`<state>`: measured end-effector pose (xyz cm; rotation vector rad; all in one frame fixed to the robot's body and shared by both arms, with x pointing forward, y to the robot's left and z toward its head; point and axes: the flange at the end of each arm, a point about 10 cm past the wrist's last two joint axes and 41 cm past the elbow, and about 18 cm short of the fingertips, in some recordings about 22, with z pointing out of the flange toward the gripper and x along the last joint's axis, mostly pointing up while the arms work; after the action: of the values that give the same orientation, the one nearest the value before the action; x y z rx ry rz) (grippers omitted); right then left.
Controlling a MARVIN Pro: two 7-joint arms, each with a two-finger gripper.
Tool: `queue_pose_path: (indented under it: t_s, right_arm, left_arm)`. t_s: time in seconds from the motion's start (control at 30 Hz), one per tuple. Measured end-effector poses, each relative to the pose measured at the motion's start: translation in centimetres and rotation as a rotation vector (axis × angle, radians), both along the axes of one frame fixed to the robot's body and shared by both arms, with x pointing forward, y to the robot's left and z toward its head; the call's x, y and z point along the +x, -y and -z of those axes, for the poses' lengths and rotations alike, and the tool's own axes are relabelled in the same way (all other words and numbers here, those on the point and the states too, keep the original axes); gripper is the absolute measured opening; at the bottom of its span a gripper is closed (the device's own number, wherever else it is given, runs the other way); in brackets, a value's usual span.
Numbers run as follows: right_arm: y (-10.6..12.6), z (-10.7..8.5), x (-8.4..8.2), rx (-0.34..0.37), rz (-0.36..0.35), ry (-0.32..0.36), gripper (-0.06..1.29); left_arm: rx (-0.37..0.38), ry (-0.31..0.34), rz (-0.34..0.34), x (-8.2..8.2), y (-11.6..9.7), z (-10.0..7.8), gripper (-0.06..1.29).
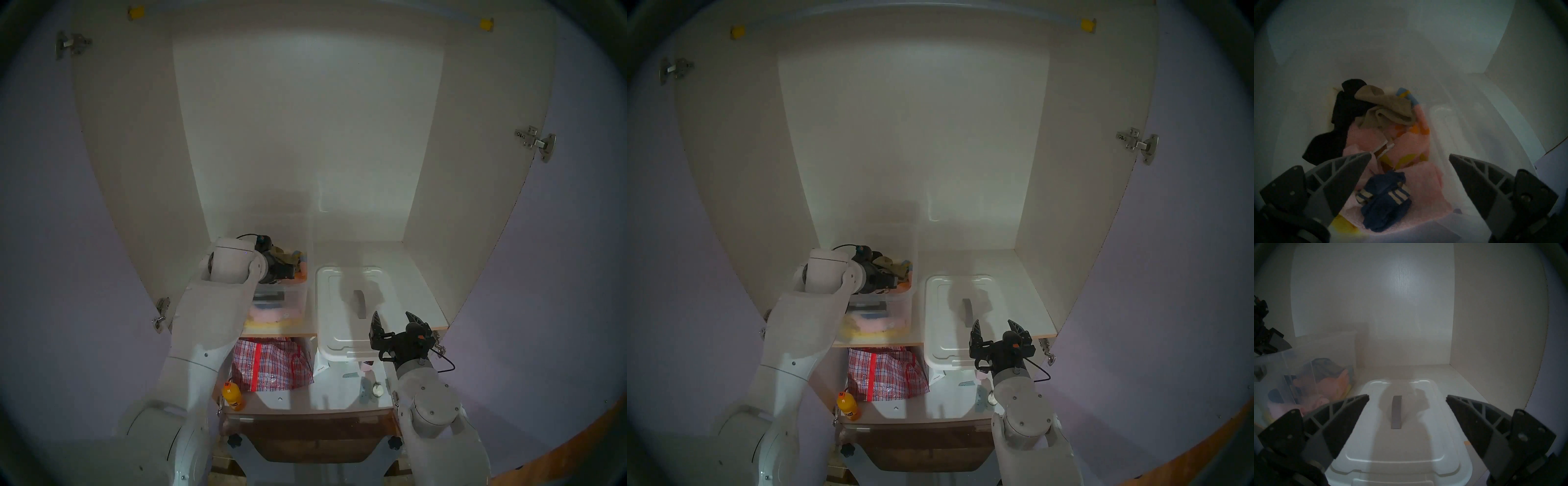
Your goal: Take socks out of the storage bin, place them on top of the cabinet, and put the lid back on the bin
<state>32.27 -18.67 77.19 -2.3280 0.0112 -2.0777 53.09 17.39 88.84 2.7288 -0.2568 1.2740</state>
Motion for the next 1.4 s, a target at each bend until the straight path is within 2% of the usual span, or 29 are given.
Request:
queue_pose_path:
  t_s: [0.13, 0.2, 0.27, 0.4, 0.47, 0.5, 0.57, 0.63, 0.97, 1.03, 1.17, 1.27, 1.4]
  right_arm:
    - [0.0, 0.0, 0.0, 0.0, 0.0, 0.0, 1.25]
    - [0.0, 0.0, 0.0, 0.0, 0.0, 0.0, 1.25]
    - [0.0, 0.0, 0.0, 0.0, 0.0, 0.001, 1.25]
    - [0.0, -0.1, 0.0, 0.0, 0.0, 0.001, 1.25]
    - [0.0, -0.1, 0.0, 0.0, 0.0, 0.001, 1.25]
    - [0.0, -0.1, 0.0, 0.0, -0.001, 0.001, 1.25]
    - [0.0, -0.1, 0.0, 0.0, -0.001, 0.001, 1.25]
    - [0.0, -0.1, 0.0, 0.0, -0.001, 0.001, 1.25]
    - [0.0, -0.1, 0.0, 0.0, -0.001, 0.002, 1.25]
    - [0.0, -0.1, 0.0, 0.0, -0.001, 0.002, 1.25]
    - [0.0, -0.1, 0.0, 0.0, -0.001, 0.002, 1.25]
    - [0.0, -0.1, 0.0, 0.0, -0.001, 0.002, 1.25]
    - [0.0, -0.1, 0.0, 0.0, -0.001, 0.001, 1.25]
  left_arm:
    - [0.023, 0.05, -0.022, 1.7, -0.4, -2.9, 1.26]
    - [0.046, 0.051, -0.033, 2.6, -0.7, -3.5, 1.26]
    - [0.091, 0.012, -0.034, 3.7, -0.9, -2.6, 1.26]
    - [0.162, -0.058, -0.021, 4.8, -1.1, -0.8, 1.26]
    - [0.187, -0.032, -0.012, 5.1, -1.1, -2.0, 1.26]
    - [0.224, -0.006, -0.005, 5.0, -1.2, -2.8, 1.26]
    - [0.256, 0.016, 0.007, 4.9, -0.9, -3.4, 1.26]
    - [0.298, 0.054, 0.037, 4.1, -0.3, -4.0, 1.26]
    - [0.306, 0.059, 0.05, 3.6, -0.4, -3.8, 1.26]
    - [0.278, 0.048, 0.05, 3.8, -0.4, -3.7, 1.26]
    - [0.183, 0.002, 0.019, 5.4, -1.1, -3.9, 1.26]
    - [0.162, -0.041, -0.001, 6.6, -1.9, -3.7, 1.26]
    - [0.184, -0.107, -0.006, 7.9, -2.4, -3.0, 1.26]
